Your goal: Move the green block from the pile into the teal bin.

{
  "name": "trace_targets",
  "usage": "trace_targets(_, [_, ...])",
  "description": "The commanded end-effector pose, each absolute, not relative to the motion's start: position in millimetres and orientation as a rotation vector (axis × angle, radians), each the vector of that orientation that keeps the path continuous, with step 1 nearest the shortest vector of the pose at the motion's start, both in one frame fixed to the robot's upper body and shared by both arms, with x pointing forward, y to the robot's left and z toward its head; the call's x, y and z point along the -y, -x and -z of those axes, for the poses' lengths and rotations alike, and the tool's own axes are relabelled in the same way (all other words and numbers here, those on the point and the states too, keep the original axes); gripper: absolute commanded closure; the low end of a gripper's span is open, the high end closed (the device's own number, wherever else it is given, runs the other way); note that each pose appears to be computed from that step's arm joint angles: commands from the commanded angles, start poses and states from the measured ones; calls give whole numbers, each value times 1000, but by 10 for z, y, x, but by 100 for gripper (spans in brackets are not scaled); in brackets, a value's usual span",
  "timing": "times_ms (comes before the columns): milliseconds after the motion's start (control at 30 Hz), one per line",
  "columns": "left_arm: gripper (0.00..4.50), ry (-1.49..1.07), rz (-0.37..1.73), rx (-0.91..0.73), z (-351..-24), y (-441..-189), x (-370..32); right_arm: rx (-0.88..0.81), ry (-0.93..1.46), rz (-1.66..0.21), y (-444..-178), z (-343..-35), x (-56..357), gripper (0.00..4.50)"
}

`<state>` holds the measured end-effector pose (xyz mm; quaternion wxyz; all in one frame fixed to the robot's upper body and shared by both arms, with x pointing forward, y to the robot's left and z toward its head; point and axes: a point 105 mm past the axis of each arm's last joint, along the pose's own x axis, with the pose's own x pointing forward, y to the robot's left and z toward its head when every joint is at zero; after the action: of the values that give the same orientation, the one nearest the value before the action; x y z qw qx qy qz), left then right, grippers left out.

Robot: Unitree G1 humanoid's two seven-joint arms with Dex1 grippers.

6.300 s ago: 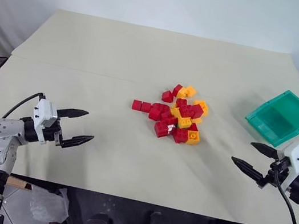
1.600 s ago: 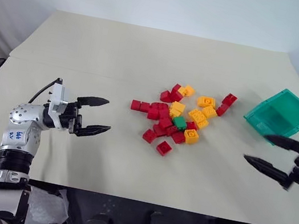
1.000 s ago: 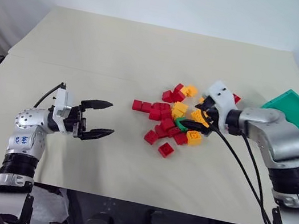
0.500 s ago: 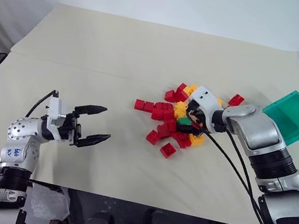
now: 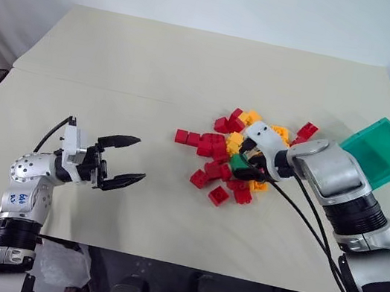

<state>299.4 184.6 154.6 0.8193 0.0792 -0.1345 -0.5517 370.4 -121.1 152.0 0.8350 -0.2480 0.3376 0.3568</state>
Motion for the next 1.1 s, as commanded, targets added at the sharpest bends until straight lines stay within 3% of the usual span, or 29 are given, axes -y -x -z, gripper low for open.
trace_targets(33, [0, -173, 1176, 324, -1616, -2994, -1847, -642, 510, -752, -3723, -1703, 1214, 296])
trace_targets(200, [0, -166, 1185, 333, -1640, -3019, -1798, -613, 482, -732, -3728, -1783, 1256, 446])
trace_targets(333, [0, -161, 1198, 335, -1646, -3047, -1759, -590, 485, -730, -3719, -1794, 1311, 446])
trace_targets(433, [0, -161, 1198, 334, -1654, -3077, -1759, -483, 561, -837, -3675, -1856, 1207, 446])
trace_targets(500, [0, -162, 1199, 333, -1654, -3087, -1762, -485, 585, -903, -3607, -1832, 1167, 410])
trace_targets(600, [0, -162, 1198, 335, -1658, -3094, -1764, -480, 594, -925, -3608, -1842, 1142, 319])
trace_targets(900, [0, -160, 1178, 339, -1642, -3065, -1782, -512, 768, -966, -3843, -1807, 1119, 17])
trace_targets(1100, [0, -165, 1161, 342, -1643, -3032, -1805, -498, 864, -1032, -3967, -1749, 1015, 2])
